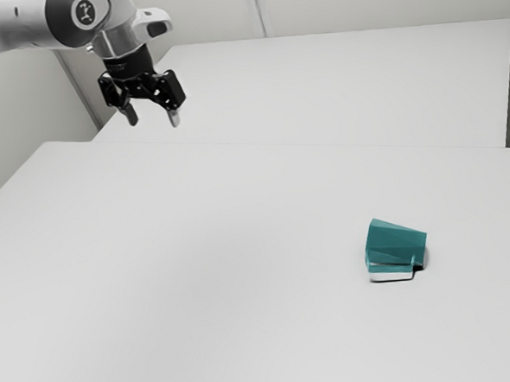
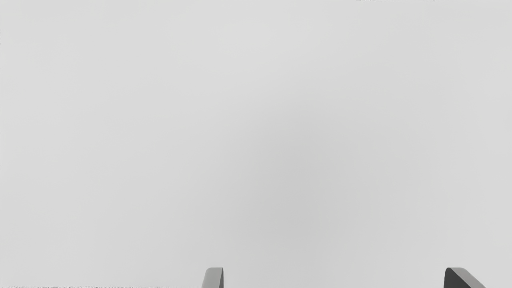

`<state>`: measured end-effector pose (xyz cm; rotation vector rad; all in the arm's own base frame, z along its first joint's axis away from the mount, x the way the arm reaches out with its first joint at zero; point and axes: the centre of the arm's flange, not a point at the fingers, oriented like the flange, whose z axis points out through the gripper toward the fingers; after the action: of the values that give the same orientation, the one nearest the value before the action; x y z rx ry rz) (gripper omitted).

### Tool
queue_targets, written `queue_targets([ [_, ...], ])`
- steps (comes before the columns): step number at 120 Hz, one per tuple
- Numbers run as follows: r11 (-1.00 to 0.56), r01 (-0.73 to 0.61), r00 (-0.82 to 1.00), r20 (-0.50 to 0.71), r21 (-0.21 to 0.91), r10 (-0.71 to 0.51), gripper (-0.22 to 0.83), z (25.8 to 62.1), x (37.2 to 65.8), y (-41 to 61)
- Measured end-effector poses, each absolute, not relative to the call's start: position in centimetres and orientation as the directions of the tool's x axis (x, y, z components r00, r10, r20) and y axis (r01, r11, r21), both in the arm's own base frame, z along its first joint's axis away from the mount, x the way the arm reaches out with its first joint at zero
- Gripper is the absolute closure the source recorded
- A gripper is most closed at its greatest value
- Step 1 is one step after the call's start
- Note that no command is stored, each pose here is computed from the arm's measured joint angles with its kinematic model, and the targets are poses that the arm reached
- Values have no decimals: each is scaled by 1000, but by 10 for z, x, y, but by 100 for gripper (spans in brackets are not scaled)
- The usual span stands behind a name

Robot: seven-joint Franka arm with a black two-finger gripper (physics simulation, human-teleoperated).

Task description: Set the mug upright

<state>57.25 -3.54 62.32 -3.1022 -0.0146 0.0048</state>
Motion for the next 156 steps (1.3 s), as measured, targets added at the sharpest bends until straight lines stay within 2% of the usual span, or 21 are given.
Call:
queue_targets([
  [25, -999, 22, 1000, 5, -38, 22, 0, 626, 571, -37],
  [44, -994, 15, 1000, -23, 112, 12, 0, 620, 568, -61],
  [59, -977, 28, 997, -81, 212, 11, 0, 585, 570, -78],
  [86, -938, 43, 993, -115, 345, 4, 0, 526, 571, -128],
  [126, -849, 108, 993, -102, 518, 64, 0, 426, 572, -208],
  [138, -824, 97, 995, -66, 558, 72, 0, 406, 567, -232],
  [156, -785, 117, 993, -53, 609, 107, 0, 372, 574, -249],
])
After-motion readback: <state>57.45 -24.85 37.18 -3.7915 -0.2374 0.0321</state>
